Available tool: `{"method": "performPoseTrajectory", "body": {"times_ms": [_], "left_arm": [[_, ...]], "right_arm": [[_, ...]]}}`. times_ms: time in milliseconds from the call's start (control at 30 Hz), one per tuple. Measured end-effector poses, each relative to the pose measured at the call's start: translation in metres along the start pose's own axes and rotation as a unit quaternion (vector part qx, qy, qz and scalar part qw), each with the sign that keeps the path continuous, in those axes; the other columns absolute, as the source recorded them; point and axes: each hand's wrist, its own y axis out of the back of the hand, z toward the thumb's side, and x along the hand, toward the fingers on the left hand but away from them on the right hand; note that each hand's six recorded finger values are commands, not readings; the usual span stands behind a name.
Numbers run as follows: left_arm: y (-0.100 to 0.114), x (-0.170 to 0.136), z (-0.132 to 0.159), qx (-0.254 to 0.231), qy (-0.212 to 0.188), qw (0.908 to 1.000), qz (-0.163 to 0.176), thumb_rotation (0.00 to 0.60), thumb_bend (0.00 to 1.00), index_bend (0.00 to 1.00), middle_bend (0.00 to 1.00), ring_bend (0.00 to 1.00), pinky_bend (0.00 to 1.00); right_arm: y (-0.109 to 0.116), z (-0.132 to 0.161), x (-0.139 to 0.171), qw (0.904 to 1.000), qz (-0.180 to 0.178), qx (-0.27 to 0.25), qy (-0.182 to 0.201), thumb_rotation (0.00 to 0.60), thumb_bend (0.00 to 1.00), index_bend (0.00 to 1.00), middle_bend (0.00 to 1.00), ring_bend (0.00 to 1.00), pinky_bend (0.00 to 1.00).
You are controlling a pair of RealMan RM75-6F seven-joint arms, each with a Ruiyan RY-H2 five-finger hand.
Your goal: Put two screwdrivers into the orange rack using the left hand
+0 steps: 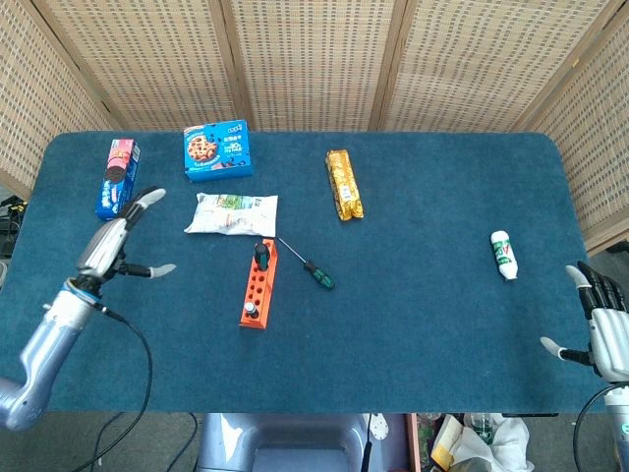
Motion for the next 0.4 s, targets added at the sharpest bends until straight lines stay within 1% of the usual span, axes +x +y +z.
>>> {"method": "performPoseTrajectory", "body": {"times_ms": [33,100,167,267,400], "left_arm": [[0.006,-0.009,-0.006,0.026,0.005,0.9995,0.014,0.6,0.0,0.0,0.0,0.0,0.0],[0.02,-0.035,-0.021,0.084,0.025,0.995,0.047,0.6,0.0,0.0,0.0,0.0,0.0],[0.029,-0.062,-0.036,0.134,0.05,0.9872,0.07,0.6,0.0,0.0,0.0,0.0,0.0],[0.031,-0.097,-0.055,0.177,0.087,0.9773,0.077,0.6,0.0,0.0,0.0,0.0,0.0],[0.023,-0.117,-0.065,0.19,0.105,0.9738,0.068,0.6,0.0,0.0,0.0,0.0,0.0]], "right_arm": [[0.0,0.0,0.0,1.0,-0.001,0.0,0.0,0.6,0.0,0.0,0.0,0.0,0.0],[0.002,0.0,0.001,1.0,-0.005,0.0,0.0,0.6,0.0,0.0,0.0,0.0,0.0],[0.003,0.0,0.001,1.0,-0.007,0.001,0.0,0.6,0.0,0.0,0.0,0.0,0.0],[0.003,0.0,0.002,1.0,-0.008,0.004,-0.001,0.6,0.0,0.0,0.0,0.0,0.0],[0.003,0.001,0.002,0.9999,-0.01,0.006,-0.001,0.6,0.0,0.0,0.0,0.0,0.0]]}}
